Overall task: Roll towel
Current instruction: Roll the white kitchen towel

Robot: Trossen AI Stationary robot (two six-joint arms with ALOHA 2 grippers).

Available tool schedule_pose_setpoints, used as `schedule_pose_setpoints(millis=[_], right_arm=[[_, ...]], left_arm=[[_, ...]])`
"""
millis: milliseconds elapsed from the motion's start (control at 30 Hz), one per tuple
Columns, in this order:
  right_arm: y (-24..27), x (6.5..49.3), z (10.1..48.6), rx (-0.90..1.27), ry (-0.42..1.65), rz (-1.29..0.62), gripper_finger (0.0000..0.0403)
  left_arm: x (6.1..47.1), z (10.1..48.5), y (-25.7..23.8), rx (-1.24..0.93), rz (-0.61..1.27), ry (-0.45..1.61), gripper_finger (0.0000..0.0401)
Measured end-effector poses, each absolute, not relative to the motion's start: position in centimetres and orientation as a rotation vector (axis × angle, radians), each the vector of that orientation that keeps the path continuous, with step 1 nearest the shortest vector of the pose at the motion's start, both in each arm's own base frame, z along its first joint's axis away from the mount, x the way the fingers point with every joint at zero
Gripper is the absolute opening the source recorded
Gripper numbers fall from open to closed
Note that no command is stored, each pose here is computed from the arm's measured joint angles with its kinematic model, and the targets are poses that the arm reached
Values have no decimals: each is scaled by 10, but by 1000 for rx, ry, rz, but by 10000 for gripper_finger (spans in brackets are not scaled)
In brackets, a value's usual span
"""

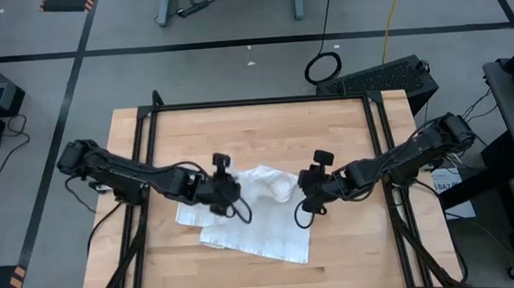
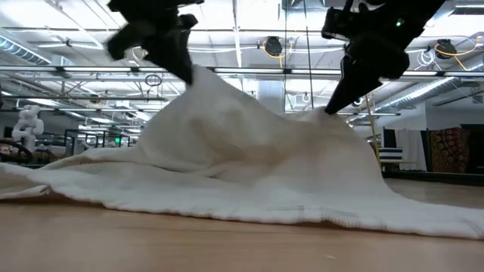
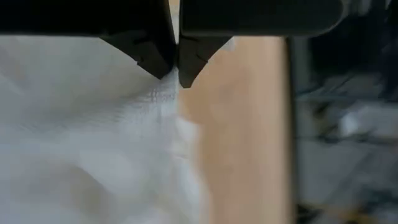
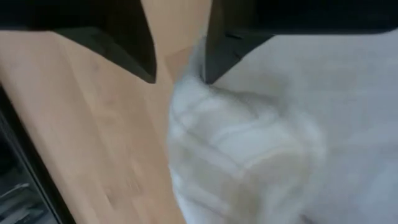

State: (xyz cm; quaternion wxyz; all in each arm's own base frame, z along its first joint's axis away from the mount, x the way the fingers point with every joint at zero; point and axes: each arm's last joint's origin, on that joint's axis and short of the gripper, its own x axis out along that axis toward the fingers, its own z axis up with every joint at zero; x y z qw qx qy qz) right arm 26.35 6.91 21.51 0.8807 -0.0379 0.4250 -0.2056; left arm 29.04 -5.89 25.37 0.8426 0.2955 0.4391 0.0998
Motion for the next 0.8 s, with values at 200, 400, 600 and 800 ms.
schedule_pose_setpoints(millis=[200,400,600,800], right_arm=[[79,263,214,19,747,-604,188],[91,273,215,-39,567,-681,205],[102,288,230,-98,462,-521,208],[107,297,221,-245,503,-432,210]], left_arm=[[300,265,-46,445,463,759,3],[309,275,-42,335,518,621,3],[312,278,-42,302,523,582,2],[312,278,-49,259,450,567,2]])
